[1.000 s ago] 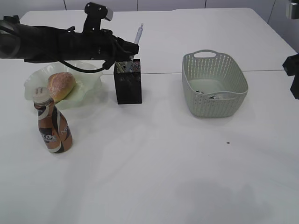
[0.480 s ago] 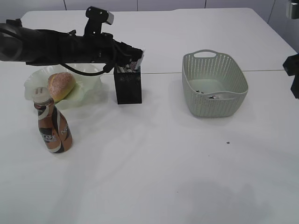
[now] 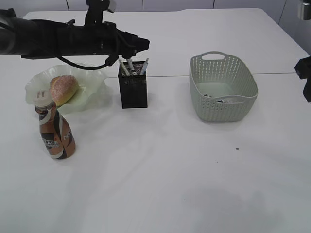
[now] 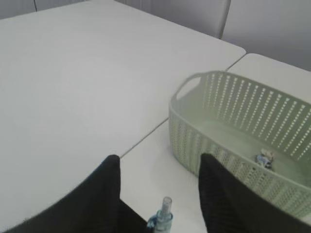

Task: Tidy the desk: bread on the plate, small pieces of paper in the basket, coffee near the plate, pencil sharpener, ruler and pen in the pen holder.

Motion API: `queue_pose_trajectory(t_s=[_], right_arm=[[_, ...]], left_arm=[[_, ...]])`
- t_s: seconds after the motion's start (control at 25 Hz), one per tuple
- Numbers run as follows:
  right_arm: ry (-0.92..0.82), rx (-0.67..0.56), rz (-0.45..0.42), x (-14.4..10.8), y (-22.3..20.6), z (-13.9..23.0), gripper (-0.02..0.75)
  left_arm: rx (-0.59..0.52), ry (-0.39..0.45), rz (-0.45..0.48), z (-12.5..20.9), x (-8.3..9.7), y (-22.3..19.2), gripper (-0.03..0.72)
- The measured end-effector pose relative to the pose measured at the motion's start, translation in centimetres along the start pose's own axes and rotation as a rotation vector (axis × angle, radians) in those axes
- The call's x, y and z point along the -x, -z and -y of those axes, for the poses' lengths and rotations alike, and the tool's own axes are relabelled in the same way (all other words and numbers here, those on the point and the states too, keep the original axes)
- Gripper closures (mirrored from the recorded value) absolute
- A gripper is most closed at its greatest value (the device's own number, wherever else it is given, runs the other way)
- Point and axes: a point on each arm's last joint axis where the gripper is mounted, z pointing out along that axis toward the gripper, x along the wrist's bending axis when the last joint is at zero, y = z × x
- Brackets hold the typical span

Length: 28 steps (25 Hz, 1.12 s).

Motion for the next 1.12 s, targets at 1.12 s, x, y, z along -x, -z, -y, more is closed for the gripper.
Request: queue_pose_trajectory(t_s=[1.12], right_arm=[[0.01, -0.082, 0.026, 0.2, 0.0, 0.7, 0.393]], left_arm=[[-0.543, -0.008, -0.144, -8.3, 4.9, 10.6, 0.301]])
